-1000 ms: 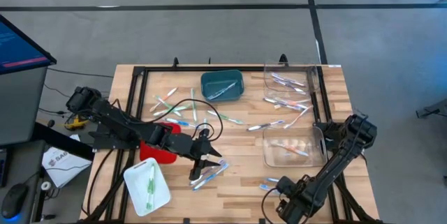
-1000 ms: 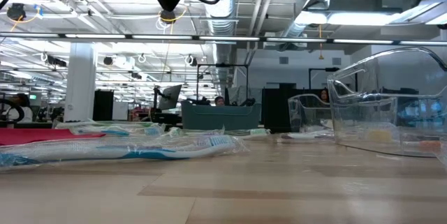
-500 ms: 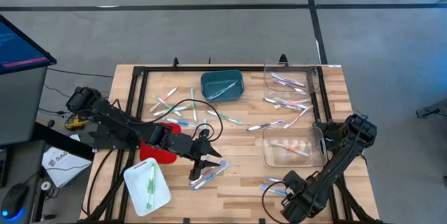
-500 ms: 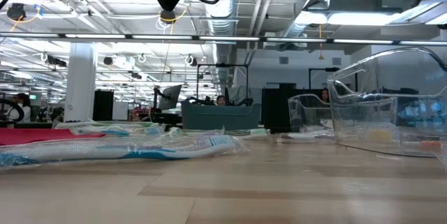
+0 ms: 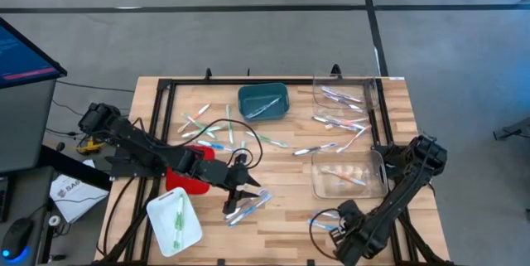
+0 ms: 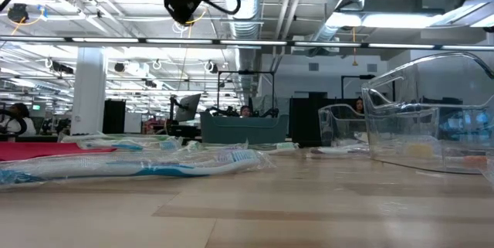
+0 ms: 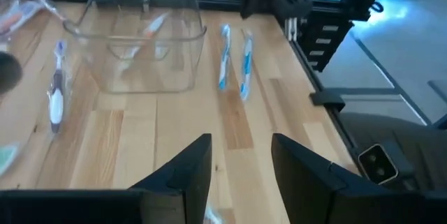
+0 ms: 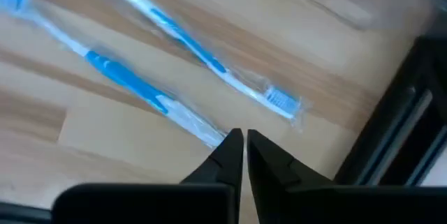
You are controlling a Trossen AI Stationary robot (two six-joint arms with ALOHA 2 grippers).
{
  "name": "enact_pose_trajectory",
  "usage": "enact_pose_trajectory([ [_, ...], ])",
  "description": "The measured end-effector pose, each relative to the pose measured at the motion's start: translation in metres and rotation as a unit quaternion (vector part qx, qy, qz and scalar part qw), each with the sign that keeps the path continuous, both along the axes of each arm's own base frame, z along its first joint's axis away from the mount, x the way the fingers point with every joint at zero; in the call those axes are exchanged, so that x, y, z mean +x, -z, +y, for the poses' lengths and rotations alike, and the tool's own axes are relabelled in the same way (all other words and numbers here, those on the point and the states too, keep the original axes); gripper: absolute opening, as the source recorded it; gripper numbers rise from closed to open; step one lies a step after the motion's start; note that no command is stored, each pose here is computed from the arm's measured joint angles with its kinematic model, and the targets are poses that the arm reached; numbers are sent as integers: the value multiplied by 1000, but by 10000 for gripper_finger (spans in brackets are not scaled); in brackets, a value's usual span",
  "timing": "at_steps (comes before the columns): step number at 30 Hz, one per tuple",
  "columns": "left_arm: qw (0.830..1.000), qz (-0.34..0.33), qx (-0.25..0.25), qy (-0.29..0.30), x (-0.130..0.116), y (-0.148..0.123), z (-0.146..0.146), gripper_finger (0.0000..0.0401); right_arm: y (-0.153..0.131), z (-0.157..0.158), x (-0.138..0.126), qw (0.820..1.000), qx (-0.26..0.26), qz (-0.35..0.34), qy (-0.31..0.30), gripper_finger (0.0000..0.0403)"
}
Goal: Pick & Place Toothbrushes
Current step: Put the blue toothbrush into the blue bin
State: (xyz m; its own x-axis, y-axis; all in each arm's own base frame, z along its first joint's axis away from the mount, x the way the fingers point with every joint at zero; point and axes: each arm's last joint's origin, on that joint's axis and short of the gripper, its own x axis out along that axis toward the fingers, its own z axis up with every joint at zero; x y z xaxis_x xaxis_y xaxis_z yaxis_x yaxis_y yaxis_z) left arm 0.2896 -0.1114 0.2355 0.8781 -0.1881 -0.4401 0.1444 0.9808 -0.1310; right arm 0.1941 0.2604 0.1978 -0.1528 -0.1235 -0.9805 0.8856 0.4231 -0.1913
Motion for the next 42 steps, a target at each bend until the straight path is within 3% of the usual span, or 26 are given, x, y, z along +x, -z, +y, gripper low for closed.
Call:
enact_pose_trajectory([
  [6, 1000, 3, -9, -8, -3, 7, 0, 145, 5, 1, 3, 998, -9, -1, 54, 4],
  [11, 1000, 13, -13, 0, -10, 17, -6, 145, 25, -1, 17, 995, -44, 21, 82, 3],
  [15, 999, -15, -26, 14, -16, 24, -12, 145, 38, -1, 34, 991, -83, 46, 96, 2],
  [24, 997, -64, -25, 39, -21, 25, -18, 145, 31, -8, 38, 980, -150, 90, 100, 1],
  [42, 995, -86, -22, 49, -20, 21, -19, 145, 42, -9, 38, 976, -161, 85, 120, 0],
])
